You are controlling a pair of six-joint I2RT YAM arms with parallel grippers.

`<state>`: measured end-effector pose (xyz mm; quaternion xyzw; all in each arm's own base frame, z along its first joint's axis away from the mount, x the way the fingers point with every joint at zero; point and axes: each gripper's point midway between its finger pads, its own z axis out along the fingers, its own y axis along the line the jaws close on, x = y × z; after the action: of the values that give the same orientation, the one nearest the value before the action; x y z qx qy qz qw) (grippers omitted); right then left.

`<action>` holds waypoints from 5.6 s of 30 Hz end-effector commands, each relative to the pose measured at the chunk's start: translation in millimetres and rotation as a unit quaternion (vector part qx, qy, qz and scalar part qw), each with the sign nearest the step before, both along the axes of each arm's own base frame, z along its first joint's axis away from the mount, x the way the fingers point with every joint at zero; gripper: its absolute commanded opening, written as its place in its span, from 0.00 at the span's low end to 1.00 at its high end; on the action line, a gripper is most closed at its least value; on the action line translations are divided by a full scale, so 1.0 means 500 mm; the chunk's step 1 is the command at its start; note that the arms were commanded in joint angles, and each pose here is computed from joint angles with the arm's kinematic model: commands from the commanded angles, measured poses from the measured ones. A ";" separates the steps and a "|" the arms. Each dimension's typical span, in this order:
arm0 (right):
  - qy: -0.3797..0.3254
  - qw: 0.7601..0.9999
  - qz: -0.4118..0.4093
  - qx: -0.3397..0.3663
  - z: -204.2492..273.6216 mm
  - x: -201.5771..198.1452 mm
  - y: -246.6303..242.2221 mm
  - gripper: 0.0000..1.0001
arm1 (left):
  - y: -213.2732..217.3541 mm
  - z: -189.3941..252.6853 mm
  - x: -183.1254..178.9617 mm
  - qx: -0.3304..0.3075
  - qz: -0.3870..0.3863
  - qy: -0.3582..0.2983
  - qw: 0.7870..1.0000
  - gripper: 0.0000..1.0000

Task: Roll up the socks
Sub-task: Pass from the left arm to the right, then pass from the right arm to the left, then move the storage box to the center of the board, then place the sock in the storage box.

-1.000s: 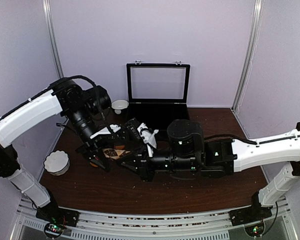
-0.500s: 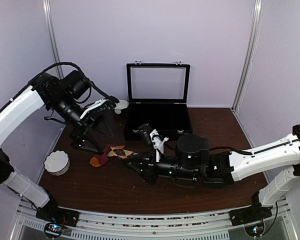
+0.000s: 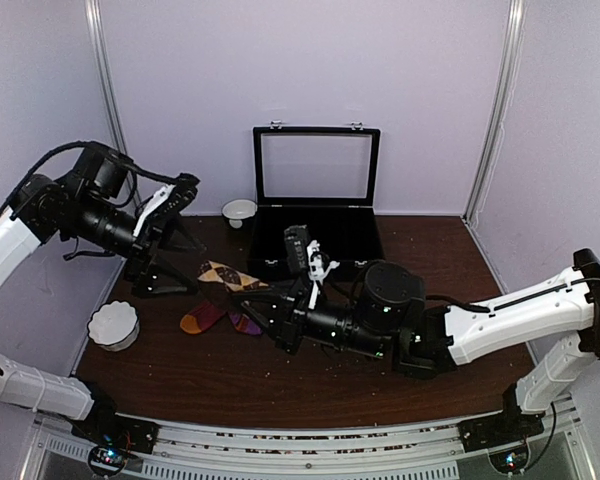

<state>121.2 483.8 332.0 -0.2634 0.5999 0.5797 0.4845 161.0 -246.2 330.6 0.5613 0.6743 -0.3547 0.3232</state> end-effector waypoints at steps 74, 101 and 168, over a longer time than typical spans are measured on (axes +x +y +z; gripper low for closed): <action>0.192 0.771 -0.418 -0.441 -0.420 0.740 -0.271 0.72 | 0.099 -0.226 0.156 0.237 0.089 -0.009 0.968 0.00; 0.273 0.730 -0.365 -0.509 -0.579 0.633 -0.352 0.23 | 0.085 -0.189 0.224 0.237 0.106 -0.067 0.963 0.00; 0.182 0.916 -0.278 -0.224 -0.403 0.257 -0.286 0.74 | -0.209 -0.505 0.654 0.398 0.102 -0.271 0.870 0.00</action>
<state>255.7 342.4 116.8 -0.0872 0.8529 0.2826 0.4303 487.4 -345.9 92.1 0.6358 0.7036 0.1366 0.2863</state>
